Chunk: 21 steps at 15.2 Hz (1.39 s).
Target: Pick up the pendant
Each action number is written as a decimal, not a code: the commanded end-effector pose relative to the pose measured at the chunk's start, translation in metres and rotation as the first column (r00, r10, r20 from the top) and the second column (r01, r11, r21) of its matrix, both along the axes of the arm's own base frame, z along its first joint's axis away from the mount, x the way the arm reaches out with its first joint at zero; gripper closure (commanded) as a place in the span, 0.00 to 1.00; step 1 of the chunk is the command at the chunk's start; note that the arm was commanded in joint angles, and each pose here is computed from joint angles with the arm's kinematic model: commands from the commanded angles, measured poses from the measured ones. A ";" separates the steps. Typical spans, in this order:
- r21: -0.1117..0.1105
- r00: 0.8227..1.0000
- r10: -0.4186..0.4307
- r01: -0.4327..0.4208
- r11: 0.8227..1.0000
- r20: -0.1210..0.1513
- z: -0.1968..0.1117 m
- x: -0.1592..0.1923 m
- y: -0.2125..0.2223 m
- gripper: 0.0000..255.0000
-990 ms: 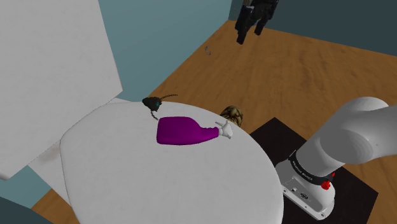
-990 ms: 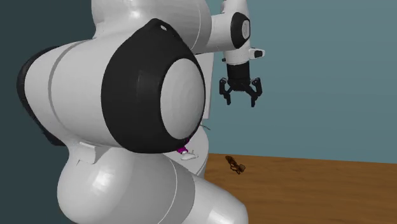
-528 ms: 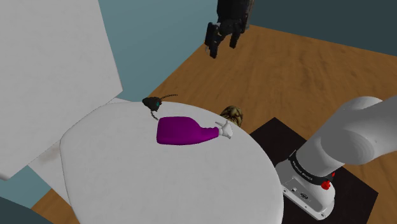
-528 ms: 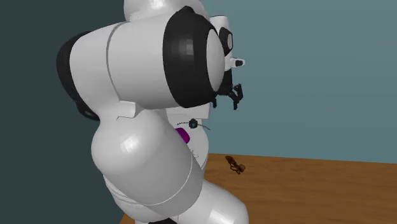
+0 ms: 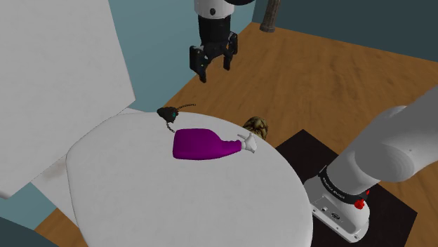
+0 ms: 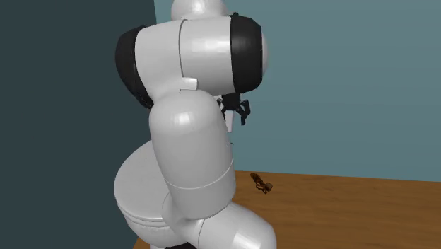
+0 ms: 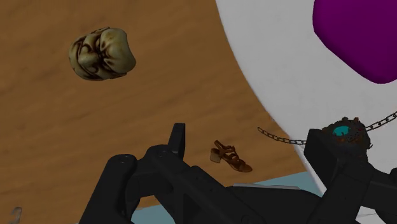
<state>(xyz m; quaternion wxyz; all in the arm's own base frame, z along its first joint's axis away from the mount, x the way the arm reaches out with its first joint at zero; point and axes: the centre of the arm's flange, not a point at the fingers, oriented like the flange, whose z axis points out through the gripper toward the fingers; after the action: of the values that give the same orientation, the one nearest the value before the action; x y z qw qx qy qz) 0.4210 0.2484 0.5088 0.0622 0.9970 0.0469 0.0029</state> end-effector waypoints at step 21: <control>-0.010 0.994 -0.016 0.016 1.000 -0.105 -0.123 0.057 0.139 0.00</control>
<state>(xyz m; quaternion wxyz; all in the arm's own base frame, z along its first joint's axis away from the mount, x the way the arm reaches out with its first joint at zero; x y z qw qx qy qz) 0.4784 0.3876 0.3876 0.0642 0.9958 0.0422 -0.0505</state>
